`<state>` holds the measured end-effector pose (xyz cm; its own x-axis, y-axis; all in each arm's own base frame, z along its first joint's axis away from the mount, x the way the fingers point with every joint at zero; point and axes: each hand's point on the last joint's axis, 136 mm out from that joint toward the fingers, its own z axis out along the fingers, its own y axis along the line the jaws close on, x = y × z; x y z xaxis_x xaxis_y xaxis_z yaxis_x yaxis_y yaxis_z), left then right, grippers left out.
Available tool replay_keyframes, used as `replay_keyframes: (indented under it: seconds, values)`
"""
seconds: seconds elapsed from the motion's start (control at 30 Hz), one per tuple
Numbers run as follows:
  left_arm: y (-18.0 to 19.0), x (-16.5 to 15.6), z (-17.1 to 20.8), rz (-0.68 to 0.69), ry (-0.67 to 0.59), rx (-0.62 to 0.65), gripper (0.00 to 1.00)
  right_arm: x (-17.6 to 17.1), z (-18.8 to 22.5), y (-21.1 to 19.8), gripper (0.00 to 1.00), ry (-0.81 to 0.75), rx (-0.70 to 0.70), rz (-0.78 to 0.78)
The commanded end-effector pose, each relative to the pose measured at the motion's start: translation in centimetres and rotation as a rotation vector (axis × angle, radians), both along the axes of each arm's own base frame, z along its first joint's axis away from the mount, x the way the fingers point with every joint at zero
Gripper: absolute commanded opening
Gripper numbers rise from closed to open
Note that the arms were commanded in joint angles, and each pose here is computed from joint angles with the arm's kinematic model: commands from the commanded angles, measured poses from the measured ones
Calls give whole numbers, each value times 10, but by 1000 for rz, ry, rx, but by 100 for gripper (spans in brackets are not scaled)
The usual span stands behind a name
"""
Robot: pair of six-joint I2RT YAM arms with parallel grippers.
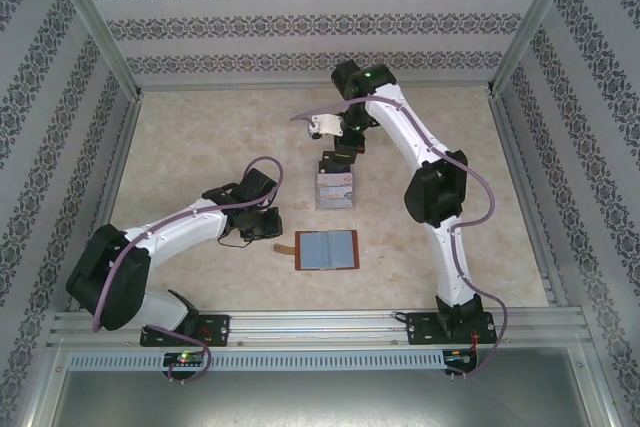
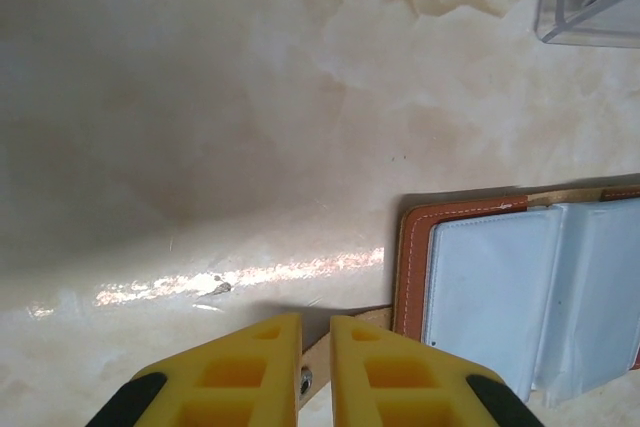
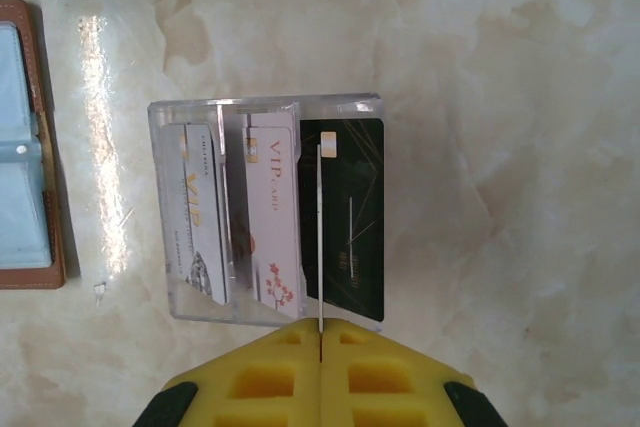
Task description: Take the credit cards out of the card holder
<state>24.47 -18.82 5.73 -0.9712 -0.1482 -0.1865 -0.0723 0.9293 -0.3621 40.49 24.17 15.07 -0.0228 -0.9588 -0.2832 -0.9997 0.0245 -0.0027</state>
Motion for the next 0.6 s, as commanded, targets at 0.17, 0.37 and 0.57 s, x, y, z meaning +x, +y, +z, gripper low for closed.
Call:
replay_keyframes:
  seconds: [0.17,0.37,0.57]
  values:
    - [6,0,-10,25,45,11,16,-3,-16,2,0,78,8,51]
    - [6,0,-12,25,55,10,16,-4,-30,9,0,123,26,45]
    - [7,0,-14,27,62,12,16,-7,-45,11,3,161,11,41]
